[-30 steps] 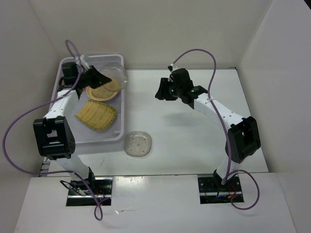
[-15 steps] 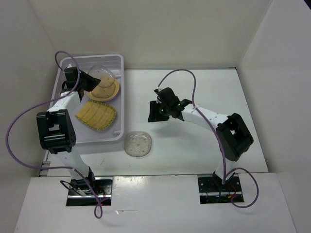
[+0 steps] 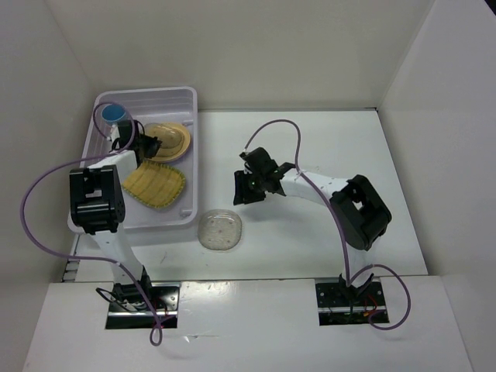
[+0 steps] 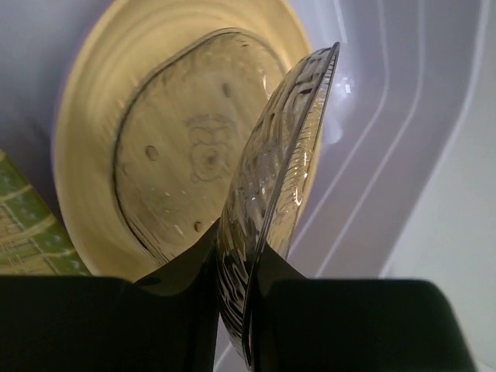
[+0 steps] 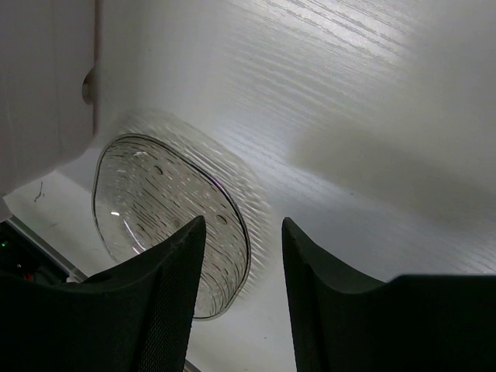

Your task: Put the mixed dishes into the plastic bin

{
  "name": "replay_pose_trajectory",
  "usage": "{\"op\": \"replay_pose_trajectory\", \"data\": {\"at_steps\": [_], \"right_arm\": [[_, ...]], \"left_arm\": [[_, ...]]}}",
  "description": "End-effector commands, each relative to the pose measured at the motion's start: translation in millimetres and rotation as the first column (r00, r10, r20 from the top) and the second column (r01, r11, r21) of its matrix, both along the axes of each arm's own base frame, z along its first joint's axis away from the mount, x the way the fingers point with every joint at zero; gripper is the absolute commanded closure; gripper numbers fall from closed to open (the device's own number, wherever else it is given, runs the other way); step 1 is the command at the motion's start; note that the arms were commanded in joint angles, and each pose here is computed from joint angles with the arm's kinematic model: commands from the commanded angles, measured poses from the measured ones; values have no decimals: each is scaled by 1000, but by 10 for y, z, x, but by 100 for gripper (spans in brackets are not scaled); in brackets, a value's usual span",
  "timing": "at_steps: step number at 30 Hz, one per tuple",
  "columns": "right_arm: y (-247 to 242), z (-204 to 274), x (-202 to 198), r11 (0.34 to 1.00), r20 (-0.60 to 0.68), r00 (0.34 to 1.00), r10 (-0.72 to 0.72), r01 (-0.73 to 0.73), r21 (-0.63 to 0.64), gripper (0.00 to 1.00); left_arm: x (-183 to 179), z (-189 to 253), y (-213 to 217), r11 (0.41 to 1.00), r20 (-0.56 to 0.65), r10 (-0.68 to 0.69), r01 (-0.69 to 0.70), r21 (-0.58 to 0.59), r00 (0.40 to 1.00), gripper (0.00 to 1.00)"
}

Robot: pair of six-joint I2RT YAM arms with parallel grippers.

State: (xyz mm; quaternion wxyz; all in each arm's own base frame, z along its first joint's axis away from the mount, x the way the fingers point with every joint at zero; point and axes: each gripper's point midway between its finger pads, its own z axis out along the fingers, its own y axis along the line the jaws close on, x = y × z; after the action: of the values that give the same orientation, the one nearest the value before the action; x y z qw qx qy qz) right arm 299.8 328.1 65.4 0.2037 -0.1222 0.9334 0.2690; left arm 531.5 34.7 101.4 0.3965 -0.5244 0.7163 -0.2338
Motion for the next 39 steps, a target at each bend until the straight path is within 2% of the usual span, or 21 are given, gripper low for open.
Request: {"op": "replay_pose_trajectory", "data": {"at_steps": [1, 6, 7, 9, 11, 12, 13, 16, 18, 23, 31, 32, 34, 35, 37, 39], "right_arm": [[131, 102, 60, 999, 45, 999, 28, -30, 26, 51], [113, 12, 5, 999, 33, 999, 40, -40, 0, 53], [92, -26, -19, 999, 25, 999, 40, -40, -7, 53], [92, -27, -20, 999, 25, 999, 40, -40, -7, 54], [100, -41, -66, 998, 21, 998, 56, -56, -17, 54], [87, -52, -81, 998, 14, 998, 57, -56, -22, 54], [111, -53, -110, 997, 19, 997, 73, -72, -25, 54], [110, -138, -198, 995, -4, 995, 96, -96, -40, 54], [80, -182, -225, 993, -7, 994, 106, -106, -52, 54], [41, -307, -397, 985, -36, 988, 149, -151, -78, 54], [-8, -516, -512, 972, -53, 980, 193, -198, -124, 55], [4, -510, -529, 972, -59, 978, 199, -205, -115, 60], [15, -537, -519, 972, -58, 978, 199, -205, -114, 65], [23, -533, -532, 970, -59, 975, 212, -218, -109, 66], [55, -540, -499, 971, -52, 976, 213, -217, -105, 71], [83, -608, -525, 967, -65, 973, 221, -227, -113, 81]], "left_arm": [[144, -5, -7, 999, 25, 38, -38, -31, 999, 99], [195, -131, -138, 999, -21, 25, -25, -22, 999, 95], [195, -184, -140, 999, -30, 32, -33, -32, 999, 86], [159, -223, -164, 998, -52, 28, -31, -48, 998, 79], [131, -254, -167, 998, -69, 28, -32, -49, 997, 68], [105, -291, -170, 998, -78, 28, -32, -50, 997, 50], [76, -216, -175, 998, -72, 34, -39, -57, 997, 15], [-24, -123, -187, 997, -79, 40, -45, -65, 996, 4], [-106, -4, -194, 998, -78, 34, -39, -58, 996, 1], [-246, 400, -218, 1000, -15, -2, 2, -18, 1000, 1], [-486, 1316, -331, 992, 173, -115, 104, 75, 978, 1], [-533, 1522, -374, 987, 222, -147, 129, 94, 964, 1], [-597, 1629, -390, 981, 237, -175, 147, 128, 956, 1], [-634, 1822, -411, 971, 268, -210, 168, 170, 940, 1], [-729, 1961, -452, 954, 277, -261, 204, 219, 924, 1], [-812, 2025, -486, 941, 278, -297, 230, 248, 914, 1]]}}
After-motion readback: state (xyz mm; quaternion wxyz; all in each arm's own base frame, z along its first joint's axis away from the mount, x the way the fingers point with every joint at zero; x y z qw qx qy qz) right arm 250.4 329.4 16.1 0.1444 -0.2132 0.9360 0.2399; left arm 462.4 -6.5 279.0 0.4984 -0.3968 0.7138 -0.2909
